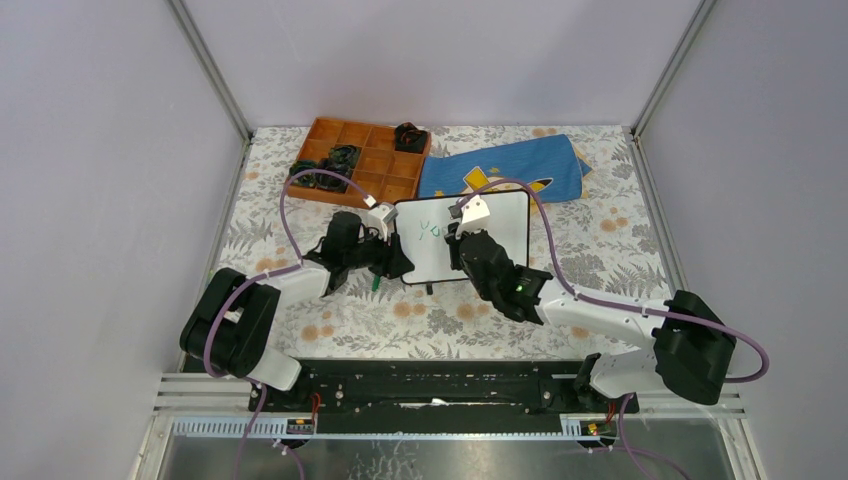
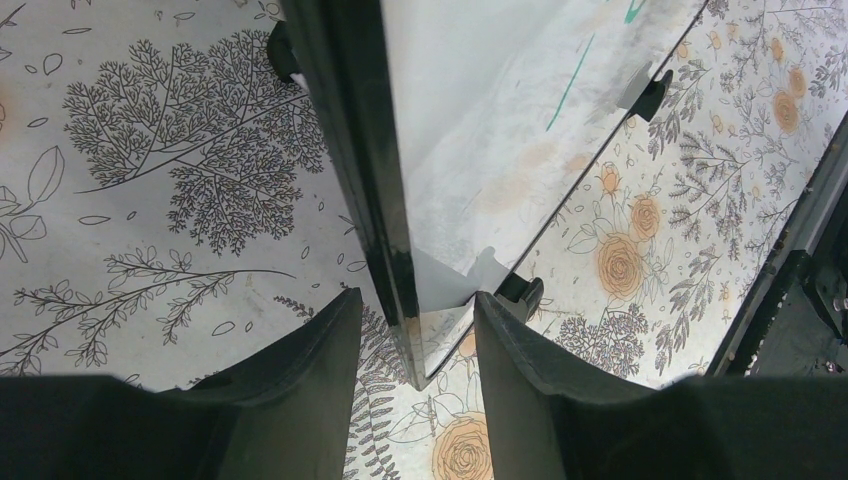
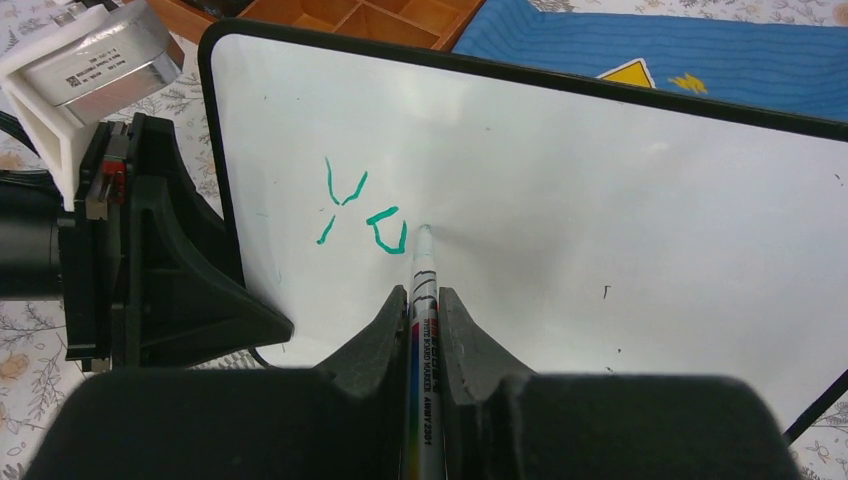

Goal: Write a sentence on the whiteboard

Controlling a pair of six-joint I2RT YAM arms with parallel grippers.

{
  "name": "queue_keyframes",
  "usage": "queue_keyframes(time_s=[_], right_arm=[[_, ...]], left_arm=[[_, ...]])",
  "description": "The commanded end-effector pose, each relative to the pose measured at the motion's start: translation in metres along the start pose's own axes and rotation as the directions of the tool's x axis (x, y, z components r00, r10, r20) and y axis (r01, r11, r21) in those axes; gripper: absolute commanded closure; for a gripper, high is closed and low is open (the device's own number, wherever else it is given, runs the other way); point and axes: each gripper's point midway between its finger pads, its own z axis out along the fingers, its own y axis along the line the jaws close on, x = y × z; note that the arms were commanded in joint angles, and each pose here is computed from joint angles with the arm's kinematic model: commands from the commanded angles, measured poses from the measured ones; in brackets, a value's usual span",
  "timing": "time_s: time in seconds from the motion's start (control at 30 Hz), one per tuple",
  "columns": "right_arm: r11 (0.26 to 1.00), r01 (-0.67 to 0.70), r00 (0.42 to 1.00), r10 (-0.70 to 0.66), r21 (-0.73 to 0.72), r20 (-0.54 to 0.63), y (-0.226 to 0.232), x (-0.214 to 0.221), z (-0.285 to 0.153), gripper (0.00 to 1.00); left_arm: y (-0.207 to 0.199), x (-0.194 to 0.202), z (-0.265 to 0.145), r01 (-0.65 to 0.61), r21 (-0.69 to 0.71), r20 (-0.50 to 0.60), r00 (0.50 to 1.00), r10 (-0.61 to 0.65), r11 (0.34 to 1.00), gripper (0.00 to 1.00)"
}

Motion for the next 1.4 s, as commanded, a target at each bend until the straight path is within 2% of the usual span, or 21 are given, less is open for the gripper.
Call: queue_keyframes(time_s=[0.0, 0.87, 1.37], right_arm=[[0.999, -0.043, 0.996, 0.04, 0.033, 0.074, -0.003, -0.029, 0.004, 1.0], [1.0, -0.011, 1.0, 0.012, 0.019, -0.005, -0.01, 0.004, -0.003, 1.0], [0.997, -0.002, 1.0, 0.0, 0.08, 0.017, -0.024, -0.002, -0.009, 1.0]], left_arm=[[-0.001, -0.016, 0.001, -0.044, -0.007, 0.03, 0.999, 0.044, 0.999, 0.48], [-0.001, -0.015, 0.001, -0.047, -0.009, 0.026, 0.999, 0.047, 0.999, 0.49], [-0.001, -0.013, 0.002, -0.048, -0.012, 0.018, 0.999, 0.049, 0.999, 0.5]])
